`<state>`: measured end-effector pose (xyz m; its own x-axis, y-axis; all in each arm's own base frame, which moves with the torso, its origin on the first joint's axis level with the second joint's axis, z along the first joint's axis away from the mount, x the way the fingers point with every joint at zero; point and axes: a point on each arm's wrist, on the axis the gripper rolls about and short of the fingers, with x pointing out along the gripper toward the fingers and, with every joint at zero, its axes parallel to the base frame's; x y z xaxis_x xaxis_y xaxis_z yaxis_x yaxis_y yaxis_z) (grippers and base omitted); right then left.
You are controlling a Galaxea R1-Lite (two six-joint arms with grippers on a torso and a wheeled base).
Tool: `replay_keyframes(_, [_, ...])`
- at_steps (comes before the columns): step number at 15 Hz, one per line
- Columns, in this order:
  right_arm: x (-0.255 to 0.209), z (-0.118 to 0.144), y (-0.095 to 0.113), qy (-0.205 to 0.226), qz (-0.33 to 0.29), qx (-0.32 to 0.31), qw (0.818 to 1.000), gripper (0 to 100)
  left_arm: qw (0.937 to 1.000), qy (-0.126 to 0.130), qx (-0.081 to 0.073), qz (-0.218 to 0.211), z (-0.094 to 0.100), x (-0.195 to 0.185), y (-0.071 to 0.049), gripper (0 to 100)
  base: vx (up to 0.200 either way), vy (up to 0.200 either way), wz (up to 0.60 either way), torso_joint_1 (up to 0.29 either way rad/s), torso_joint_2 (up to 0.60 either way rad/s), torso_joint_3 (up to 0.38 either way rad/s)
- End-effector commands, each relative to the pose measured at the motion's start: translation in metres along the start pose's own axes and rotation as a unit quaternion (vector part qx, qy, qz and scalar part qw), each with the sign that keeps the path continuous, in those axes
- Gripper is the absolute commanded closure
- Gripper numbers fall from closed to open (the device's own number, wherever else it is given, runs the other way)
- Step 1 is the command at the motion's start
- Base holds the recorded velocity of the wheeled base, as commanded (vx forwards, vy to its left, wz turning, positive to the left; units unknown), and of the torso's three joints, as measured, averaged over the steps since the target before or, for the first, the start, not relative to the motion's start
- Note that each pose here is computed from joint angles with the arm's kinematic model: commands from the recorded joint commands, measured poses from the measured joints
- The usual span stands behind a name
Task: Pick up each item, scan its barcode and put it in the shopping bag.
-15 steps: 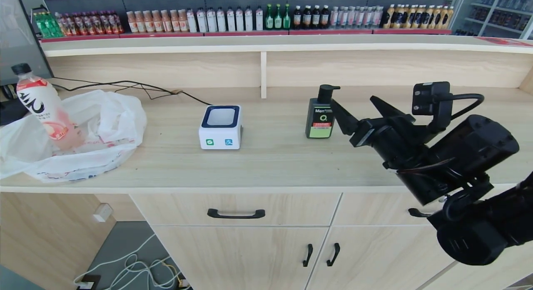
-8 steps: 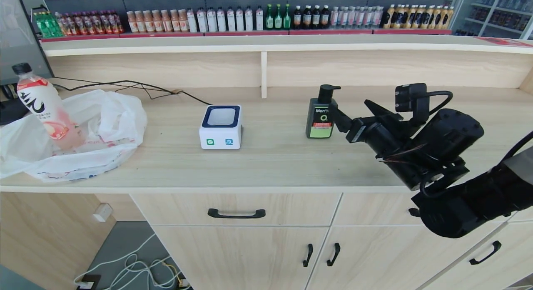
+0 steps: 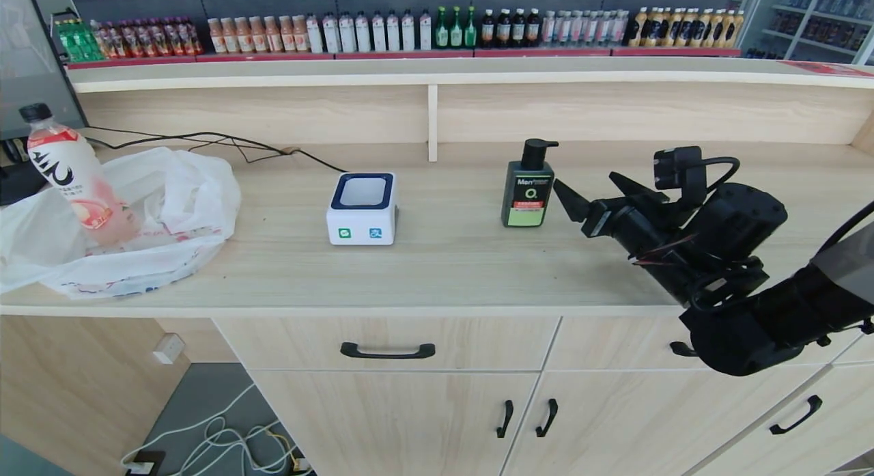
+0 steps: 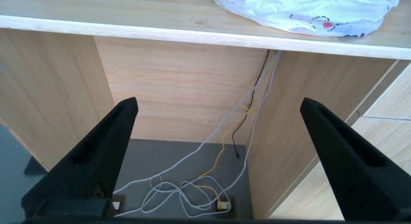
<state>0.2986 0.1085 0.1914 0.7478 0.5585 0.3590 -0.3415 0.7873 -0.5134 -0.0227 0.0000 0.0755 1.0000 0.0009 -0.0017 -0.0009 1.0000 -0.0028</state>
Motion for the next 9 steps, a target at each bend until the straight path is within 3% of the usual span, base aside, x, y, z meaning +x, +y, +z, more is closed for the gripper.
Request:
replay_keyframes(1, [-0.003, 0.038, 0.006, -0.021, -0.055, 0.044, 0.997, 100, 1.0000, 0.000, 0.000, 0.000, 0.000, 0.000, 0.000, 0, 0.000, 0.000, 0.00, 0.000, 0.00, 0.000])
replay_keyframes(3, [-0.003, 0.060, 0.022, -0.016, -0.119, 0.127, 0.985, 100, 1.0000, 0.000, 0.000, 0.000, 0.000, 0.000, 0.000, 0, 0.000, 0.000, 0.00, 0.000, 0.00, 0.000])
replay_keyframes(5, [0.000, 0.069, 0.021, -0.019, -0.162, 0.159, 0.974, 100, 1.0000, 0.000, 0.000, 0.000, 0.000, 0.000, 0.000, 0, 0.000, 0.000, 0.00, 0.000, 0.00, 0.000])
replay_keyframes(9, [-0.008, 0.071, 0.020, -0.015, -0.178, 0.196, 0.964, 100, 1.0000, 0.000, 0.000, 0.000, 0.000, 0.000, 0.000, 0, 0.000, 0.000, 0.00, 0.000, 0.00, 0.000])
